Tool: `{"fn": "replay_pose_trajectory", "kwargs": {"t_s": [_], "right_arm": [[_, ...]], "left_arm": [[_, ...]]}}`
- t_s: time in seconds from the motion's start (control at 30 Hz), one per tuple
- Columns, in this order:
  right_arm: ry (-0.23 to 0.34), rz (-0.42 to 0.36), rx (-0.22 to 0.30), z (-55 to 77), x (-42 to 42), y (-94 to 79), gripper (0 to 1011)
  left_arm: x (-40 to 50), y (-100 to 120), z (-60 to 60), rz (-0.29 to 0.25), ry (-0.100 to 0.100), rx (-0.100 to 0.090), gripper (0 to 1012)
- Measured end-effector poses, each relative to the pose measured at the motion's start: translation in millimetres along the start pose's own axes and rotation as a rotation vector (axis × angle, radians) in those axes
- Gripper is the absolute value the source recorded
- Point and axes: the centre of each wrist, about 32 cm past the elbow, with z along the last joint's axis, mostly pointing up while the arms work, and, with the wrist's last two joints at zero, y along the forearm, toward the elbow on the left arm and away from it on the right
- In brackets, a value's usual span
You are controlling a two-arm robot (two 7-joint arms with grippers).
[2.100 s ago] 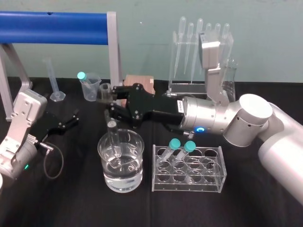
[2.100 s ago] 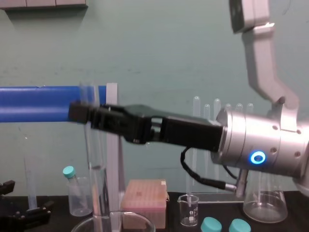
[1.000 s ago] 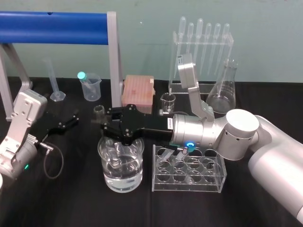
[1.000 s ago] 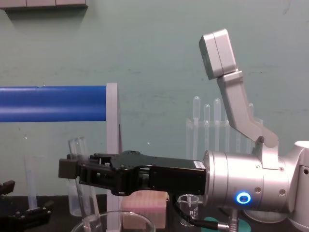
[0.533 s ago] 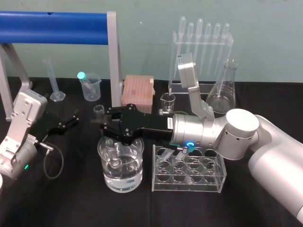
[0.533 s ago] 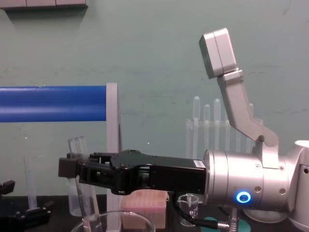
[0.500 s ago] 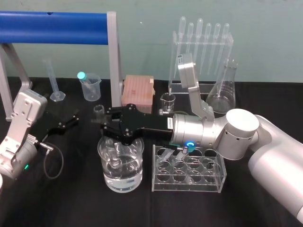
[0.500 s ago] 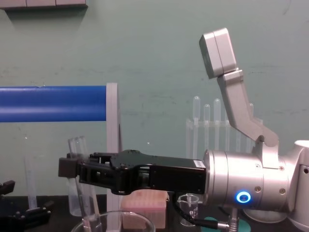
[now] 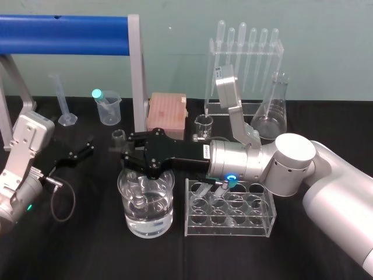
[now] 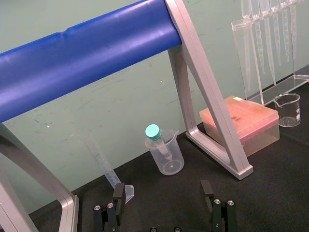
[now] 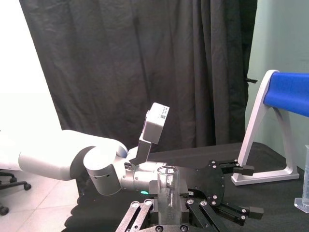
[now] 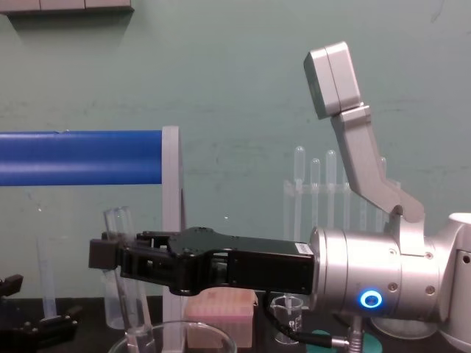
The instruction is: Hold the test tube with one hand and immerse one end into the beaker, then return it to the test tube rack.
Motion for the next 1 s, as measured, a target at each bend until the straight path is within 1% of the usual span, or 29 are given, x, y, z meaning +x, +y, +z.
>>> {"fn": "replay_pose_trajectory", "kwargs": {"t_s": [1.0], "right_arm": [[0.000, 0.001, 0.000, 0.0, 0.0, 0.0, 227]], "left_arm": [[0.0, 0.0, 0.0, 0.000, 0.000, 0.000, 1000]]}}
